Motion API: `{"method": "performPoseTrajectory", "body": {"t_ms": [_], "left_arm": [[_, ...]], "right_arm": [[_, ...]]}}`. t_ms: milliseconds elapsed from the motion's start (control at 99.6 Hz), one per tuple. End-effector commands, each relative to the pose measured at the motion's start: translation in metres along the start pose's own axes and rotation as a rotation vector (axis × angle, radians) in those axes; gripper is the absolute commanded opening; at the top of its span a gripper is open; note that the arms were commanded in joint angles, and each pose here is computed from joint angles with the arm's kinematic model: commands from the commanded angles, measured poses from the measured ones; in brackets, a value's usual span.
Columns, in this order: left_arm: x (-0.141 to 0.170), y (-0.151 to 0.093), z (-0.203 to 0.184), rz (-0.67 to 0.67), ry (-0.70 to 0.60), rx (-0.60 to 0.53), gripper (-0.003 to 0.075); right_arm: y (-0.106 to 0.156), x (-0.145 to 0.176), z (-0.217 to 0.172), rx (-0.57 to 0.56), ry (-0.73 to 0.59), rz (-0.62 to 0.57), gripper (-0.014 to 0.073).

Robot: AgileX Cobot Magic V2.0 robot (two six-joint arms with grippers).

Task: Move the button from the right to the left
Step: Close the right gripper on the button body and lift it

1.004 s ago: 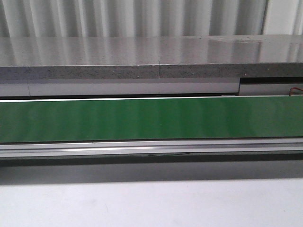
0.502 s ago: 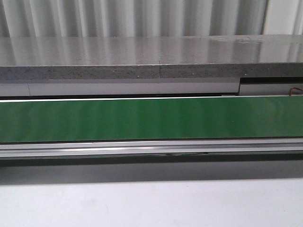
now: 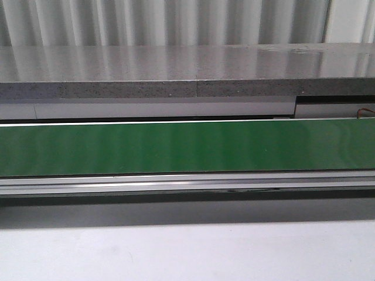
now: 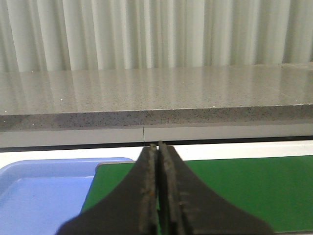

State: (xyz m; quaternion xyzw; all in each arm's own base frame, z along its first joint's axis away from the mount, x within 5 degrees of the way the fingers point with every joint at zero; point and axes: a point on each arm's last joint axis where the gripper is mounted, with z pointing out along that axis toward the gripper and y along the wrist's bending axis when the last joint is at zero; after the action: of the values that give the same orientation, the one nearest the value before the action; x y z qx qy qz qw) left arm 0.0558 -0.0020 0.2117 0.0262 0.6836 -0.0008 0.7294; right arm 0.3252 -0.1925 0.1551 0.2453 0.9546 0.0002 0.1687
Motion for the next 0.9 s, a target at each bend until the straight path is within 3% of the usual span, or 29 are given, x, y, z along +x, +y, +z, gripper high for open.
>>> {"method": "performPoseTrajectory", "body": {"t_ms": [0, 100, 261, 492, 693, 894], "left_arm": [[-0.001, -0.002, -0.003, -0.019, -0.096, 0.02, -0.002], [-0.001, -0.002, -0.003, -0.019, -0.096, 0.02, -0.002], [-0.001, -0.002, -0.003, -0.019, -0.096, 0.02, -0.002], [-0.001, -0.002, -0.003, -0.019, -0.096, 0.02, -0.002], [-0.001, -0.002, -0.003, -0.019, -0.096, 0.02, -0.002], [-0.001, -0.002, -0.003, -0.019, -0.096, 0.02, -0.002]], "right_arm": [[0.001, -0.01, -0.018, -0.014, -0.059, 0.01, 0.0322], [0.004, -0.014, -0.024, -0.033, -0.044, 0.019, 0.0237], [0.009, -0.024, -0.048, -0.07, -0.081, 0.038, 0.0237], [0.023, -0.023, -0.116, -0.09, -0.223, 0.007, 0.0237], [0.062, -0.013, -0.159, -0.14, -0.308, -0.088, 0.0237], [0.1, 0.002, -0.154, -0.194, -0.243, -0.176, 0.0237]]}}
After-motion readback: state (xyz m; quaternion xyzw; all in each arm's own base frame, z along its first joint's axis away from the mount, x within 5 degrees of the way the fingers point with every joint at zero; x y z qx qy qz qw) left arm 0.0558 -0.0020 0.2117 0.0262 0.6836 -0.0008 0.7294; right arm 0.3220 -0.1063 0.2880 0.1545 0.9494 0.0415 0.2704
